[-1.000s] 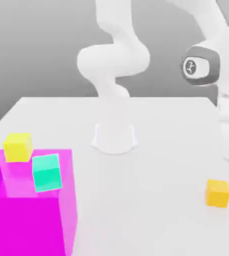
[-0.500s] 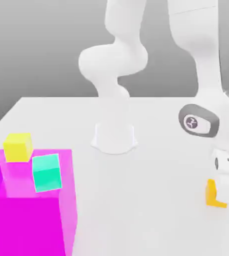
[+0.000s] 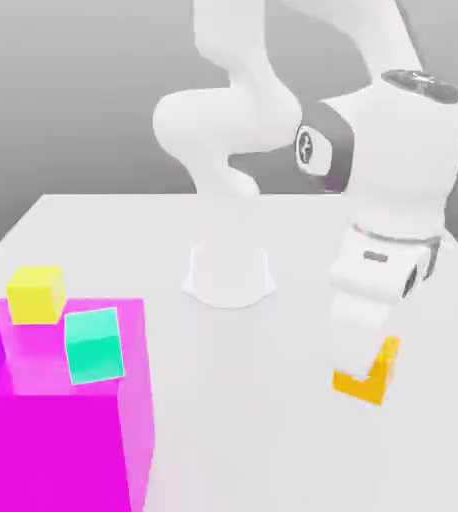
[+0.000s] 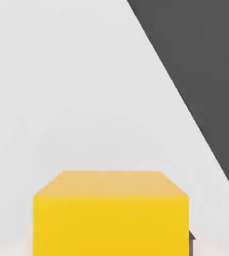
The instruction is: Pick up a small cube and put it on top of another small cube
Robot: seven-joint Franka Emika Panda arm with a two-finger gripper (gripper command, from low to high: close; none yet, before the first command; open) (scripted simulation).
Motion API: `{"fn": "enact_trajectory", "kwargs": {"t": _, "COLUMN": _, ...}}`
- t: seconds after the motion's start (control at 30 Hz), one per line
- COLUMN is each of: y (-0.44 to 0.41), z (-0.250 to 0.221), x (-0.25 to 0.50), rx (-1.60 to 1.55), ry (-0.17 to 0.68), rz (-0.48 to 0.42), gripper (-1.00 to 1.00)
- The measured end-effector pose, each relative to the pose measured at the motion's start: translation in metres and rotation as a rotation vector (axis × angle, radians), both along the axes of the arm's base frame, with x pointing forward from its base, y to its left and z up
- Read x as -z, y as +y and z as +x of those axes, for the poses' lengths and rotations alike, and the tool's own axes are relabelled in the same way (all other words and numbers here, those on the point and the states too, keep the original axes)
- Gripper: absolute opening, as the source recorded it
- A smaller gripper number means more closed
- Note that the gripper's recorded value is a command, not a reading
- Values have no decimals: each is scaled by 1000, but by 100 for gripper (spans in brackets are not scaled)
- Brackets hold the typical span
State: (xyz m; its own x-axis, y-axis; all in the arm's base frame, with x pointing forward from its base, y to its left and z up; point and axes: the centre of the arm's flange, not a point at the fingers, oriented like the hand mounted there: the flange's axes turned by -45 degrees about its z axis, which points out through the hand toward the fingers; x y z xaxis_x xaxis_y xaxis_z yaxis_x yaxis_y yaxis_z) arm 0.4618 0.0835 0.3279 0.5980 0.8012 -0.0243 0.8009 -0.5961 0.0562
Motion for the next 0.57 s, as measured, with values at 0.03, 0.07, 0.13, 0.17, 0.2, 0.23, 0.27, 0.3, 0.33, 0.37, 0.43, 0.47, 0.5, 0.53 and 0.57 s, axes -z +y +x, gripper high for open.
{"fn": "enact_trajectory", "kwargs": {"t": 0.03, "y": -24, "z": 5, "x": -16, "rx": 35, "ry": -1, "rz": 0, "gripper": -100}}
{"fn": "enact_trajectory", "kwargs": {"t": 0.07, "y": -49, "z": 9, "x": -31, "rx": 70, "ry": 0, "rz": 1, "gripper": -100}}
{"fn": "enact_trajectory", "kwargs": {"t": 0.13, "y": -98, "z": 9, "x": -57, "rx": 142, "ry": 1, "rz": 7, "gripper": -100}}
{"fn": "enact_trajectory", "kwargs": {"t": 0.17, "y": -123, "z": 7, "x": -69, "rx": 179, "ry": 3, "rz": 11, "gripper": -100}}
{"fn": "enact_trajectory", "kwargs": {"t": 0.2, "y": -148, "z": 2, "x": -81, "rx": 217, "ry": 5, "rz": 16, "gripper": -100}}
{"fn": "enact_trajectory", "kwargs": {"t": 0.23, "y": -173, "z": -3, "x": -92, "rx": 255, "ry": 7, "rz": 23, "gripper": -100}}
{"fn": "enact_trajectory", "kwargs": {"t": 0.27, "y": -198, "z": -11, "x": -103, "rx": 294, "ry": 10, "rz": 31, "gripper": -100}}
{"fn": "enact_trajectory", "kwargs": {"t": 0.3, "y": -223, "z": -21, "x": -114, "rx": 333, "ry": 13, "rz": 40, "gripper": -100}}
{"fn": "enact_trajectory", "kwargs": {"t": 0.33, "y": -248, "z": -31, "x": -119, "rx": 372, "ry": 16, "rz": 49, "gripper": -100}}
{"fn": "enact_trajectory", "kwargs": {"t": 0.37, "y": -269, "z": -39, "x": -115, "rx": 404, "ry": 18, "rz": 56, "gripper": -100}}
{"fn": "enact_trajectory", "kwargs": {"t": 0.43, "y": -284, "z": -46, "x": -92, "rx": 428, "ry": 19, "rz": 62, "gripper": -100}}
{"fn": "enact_trajectory", "kwargs": {"t": 0.47, "y": -287, "z": -48, "x": -82, "rx": 433, "ry": 20, "rz": 63, "gripper": 100}}
{"fn": "enact_trajectory", "kwargs": {"t": 0.5, "y": -287, "z": -48, "x": -82, "rx": 433, "ry": 20, "rz": 63, "gripper": 100}}
{"fn": "enact_trajectory", "kwargs": {"t": 0.53, "y": -287, "z": -48, "x": -82, "rx": 433, "ry": 20, "rz": 63, "gripper": 100}}
{"fn": "enact_trajectory", "kwargs": {"t": 0.57, "y": -287, "z": -48, "x": -82, "rx": 433, "ry": 20, "rz": 63, "gripper": 100}}
